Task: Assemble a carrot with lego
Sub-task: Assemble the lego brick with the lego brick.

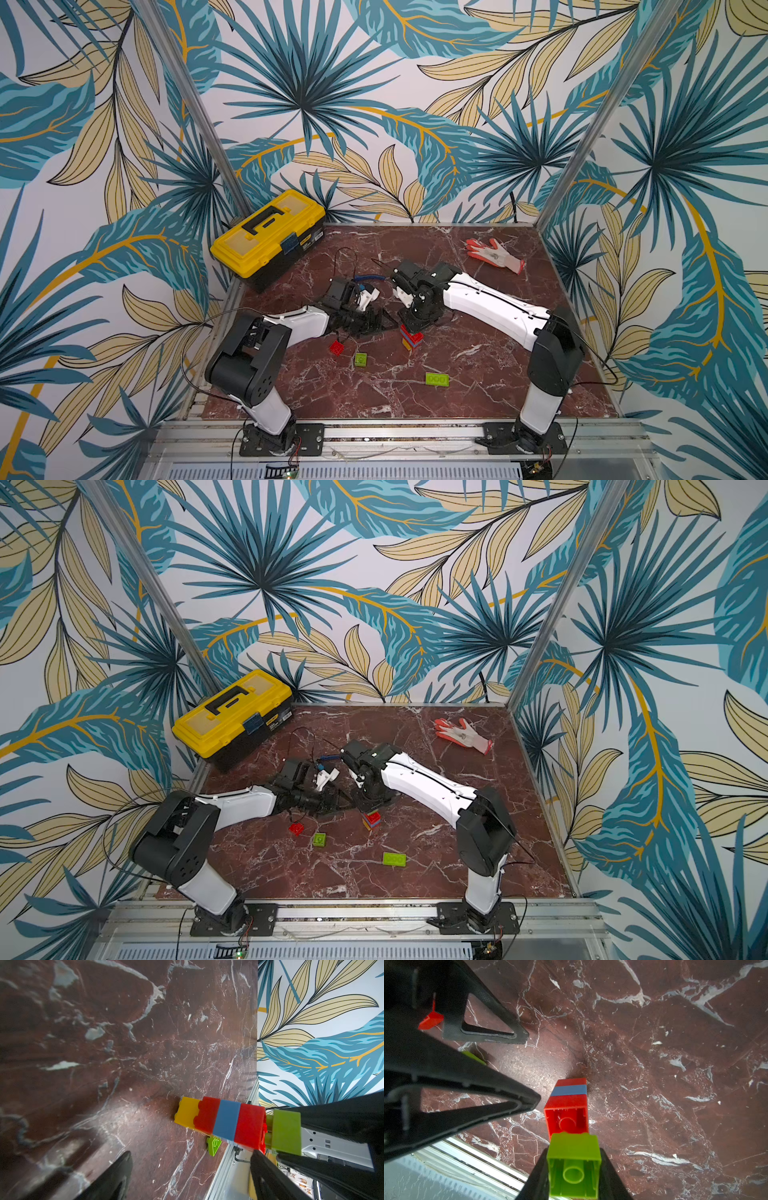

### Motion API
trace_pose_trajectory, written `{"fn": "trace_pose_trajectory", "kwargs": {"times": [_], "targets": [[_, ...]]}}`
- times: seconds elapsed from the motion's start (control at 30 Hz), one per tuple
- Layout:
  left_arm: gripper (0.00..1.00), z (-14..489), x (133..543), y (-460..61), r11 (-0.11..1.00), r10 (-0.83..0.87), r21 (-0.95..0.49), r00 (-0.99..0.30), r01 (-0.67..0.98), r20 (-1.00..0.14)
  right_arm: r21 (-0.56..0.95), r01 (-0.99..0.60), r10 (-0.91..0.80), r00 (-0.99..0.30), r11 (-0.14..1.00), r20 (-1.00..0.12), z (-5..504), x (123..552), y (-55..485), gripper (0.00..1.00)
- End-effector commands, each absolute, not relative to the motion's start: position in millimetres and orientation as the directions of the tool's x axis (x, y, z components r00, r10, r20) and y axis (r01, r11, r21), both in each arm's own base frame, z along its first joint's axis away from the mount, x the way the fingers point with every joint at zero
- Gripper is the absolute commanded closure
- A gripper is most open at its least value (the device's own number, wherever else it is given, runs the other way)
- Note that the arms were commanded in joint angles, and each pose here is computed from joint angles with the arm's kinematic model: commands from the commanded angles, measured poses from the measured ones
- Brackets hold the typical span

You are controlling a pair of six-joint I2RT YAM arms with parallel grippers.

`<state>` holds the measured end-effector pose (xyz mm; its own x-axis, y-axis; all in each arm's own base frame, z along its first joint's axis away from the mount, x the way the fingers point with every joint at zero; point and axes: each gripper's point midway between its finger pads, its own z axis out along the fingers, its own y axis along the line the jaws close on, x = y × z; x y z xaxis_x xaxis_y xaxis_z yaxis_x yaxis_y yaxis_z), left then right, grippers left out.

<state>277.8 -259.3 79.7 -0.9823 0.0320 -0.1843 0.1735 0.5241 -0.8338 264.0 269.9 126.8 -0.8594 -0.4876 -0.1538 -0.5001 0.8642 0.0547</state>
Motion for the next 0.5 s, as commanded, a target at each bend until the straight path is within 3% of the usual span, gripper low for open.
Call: {"fn": "trace_pose_trajectory", "kwargs": {"times": [0.0, 0.47], "targets": [[0.1, 83.8, 276.7, -258.3, 0.513, 0.039, -0.835, -0.977, 0.2, -0.21, 0.032, -0.504, -0.501, -0.862, 0.863, -0.081, 114.9, 256.0, 263.1, 0.67], [0.1, 84.2, 277.3, -258.5, 0.512, 0.039, -0.835, -0.977, 0.201, -0.211, 0.013, -0.519, -0.518, -0.854, 0.854, -0.046, 108.4, 256.9, 263.6, 0.67]]}}
